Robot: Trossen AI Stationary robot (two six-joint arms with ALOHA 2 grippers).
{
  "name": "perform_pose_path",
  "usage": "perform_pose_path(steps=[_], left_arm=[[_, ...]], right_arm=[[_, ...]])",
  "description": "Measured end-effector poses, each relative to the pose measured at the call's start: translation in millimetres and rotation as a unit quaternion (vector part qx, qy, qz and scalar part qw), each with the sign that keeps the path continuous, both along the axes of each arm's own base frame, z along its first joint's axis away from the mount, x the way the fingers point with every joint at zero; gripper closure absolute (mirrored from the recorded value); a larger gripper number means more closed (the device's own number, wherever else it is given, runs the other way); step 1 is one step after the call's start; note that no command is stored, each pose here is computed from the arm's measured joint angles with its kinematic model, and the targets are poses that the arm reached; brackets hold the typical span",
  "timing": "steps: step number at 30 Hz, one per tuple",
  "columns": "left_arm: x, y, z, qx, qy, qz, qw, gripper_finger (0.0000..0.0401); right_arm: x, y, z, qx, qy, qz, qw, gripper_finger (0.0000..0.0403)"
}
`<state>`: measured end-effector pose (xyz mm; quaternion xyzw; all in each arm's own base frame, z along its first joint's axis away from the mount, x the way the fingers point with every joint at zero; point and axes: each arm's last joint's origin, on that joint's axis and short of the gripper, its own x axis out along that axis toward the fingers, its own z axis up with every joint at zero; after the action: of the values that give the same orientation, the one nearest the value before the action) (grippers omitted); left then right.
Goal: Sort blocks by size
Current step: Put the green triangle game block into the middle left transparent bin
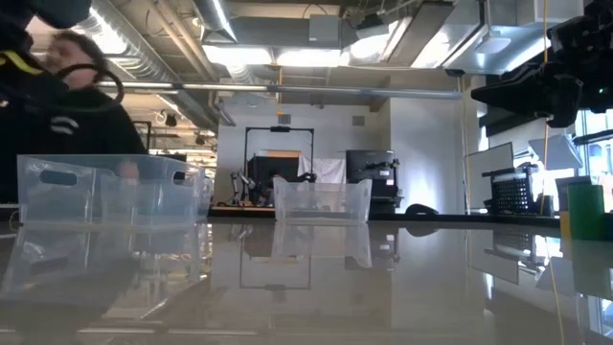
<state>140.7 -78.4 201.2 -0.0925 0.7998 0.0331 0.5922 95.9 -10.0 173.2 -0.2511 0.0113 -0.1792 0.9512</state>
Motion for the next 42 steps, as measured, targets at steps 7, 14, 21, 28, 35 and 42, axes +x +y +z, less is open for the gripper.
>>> perform_pose_path(steps=[7, 14, 21, 28, 35, 42], left_arm=[[-1, -3, -20, 0.009, 0.009, 0.001, 1.0, 0.0203], [0, -4, -38, 0.024, 0.039, -0.001, 0.999, 0.0203], [4, -6, -50, 0.038, 0.072, -0.012, 0.997, 0.0203], [1, -5, -66, 0.062, 0.11, -0.013, 0.992, 0.0214], [8, -8, -75, 0.04, 0.096, -0.038, 0.994, 0.0242], [9, -9, -77, 0.029, 0.098, -0.063, 0.993, 0.028]], right_arm=[[0, 0, -1, 0.0, 0.003, -0.001, 1.0, 0.0359], [0, 0, -1, 0.0, 0.003, -0.001, 1.0, 0.0359], [0, 0, 0, 0.0, 0.002, -0.001, 1.0, 0.0359], [0, 0, 0, 0.0, 0.002, -0.001, 1.0, 0.0359], [0, 0, 0, 0.001, 0.002, -0.001, 1.0, 0.0359], [0, 0, -1, 0.001, 0.003, -0.001, 1.0, 0.0359]])
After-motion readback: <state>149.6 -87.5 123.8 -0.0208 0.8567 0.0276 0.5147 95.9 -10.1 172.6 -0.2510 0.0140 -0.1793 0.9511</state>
